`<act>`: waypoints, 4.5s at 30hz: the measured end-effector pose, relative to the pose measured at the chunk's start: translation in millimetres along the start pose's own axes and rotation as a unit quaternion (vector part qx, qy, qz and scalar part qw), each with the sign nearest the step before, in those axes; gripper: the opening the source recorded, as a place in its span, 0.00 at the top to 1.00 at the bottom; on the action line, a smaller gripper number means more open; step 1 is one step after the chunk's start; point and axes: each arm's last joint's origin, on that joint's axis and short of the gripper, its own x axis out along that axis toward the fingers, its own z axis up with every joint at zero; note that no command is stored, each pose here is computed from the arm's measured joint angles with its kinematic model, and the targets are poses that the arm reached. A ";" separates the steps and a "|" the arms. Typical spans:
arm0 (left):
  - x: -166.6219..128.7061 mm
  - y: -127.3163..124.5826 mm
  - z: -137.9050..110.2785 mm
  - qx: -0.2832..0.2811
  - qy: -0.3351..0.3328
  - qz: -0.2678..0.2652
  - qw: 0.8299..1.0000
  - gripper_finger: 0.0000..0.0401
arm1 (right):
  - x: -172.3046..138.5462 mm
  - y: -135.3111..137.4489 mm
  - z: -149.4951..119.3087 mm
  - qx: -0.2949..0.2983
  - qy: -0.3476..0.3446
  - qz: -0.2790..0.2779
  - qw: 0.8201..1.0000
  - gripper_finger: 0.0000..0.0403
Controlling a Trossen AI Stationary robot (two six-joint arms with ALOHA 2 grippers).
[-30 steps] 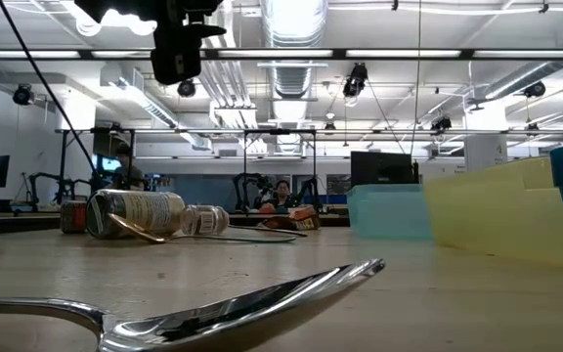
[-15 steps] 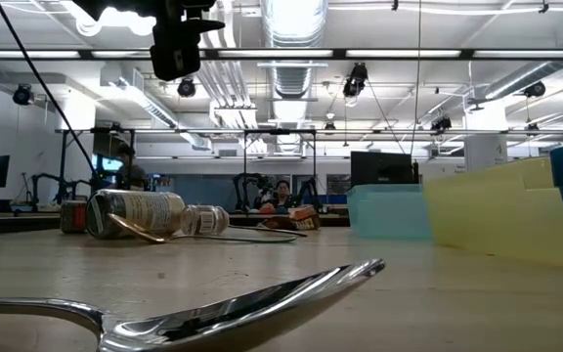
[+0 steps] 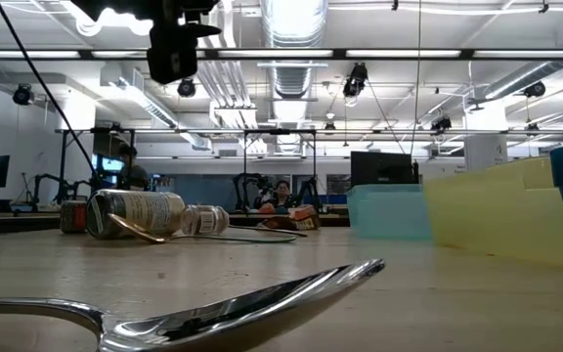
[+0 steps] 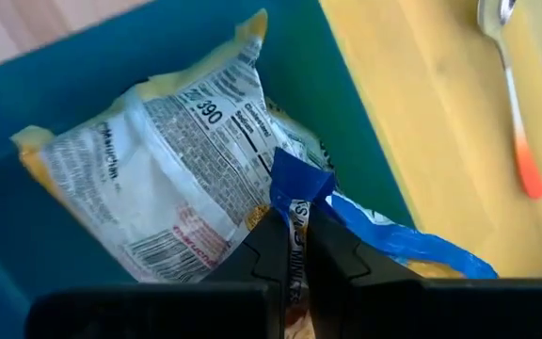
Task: Pick & Place Food Item
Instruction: Put the blue noodle pack into the blue bin, then put the green spoon into the yellow bin
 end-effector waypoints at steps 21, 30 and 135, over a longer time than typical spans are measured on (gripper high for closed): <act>0.0 0.8 -1.0 0.006 0.005 0.004 1.000 0.47 | -3.3 -0.7 -1.2 0.074 0.009 0.009 0.997 0.52; -0.1 2.8 -3.4 -0.001 0.016 0.013 1.000 0.47 | -13.1 -0.8 0.1 0.075 0.008 0.024 0.997 0.32; 103.7 83.1 -48.5 0.231 0.258 0.302 0.888 0.47 | -50.9 -223.6 88.1 0.120 -0.434 0.335 0.827 0.30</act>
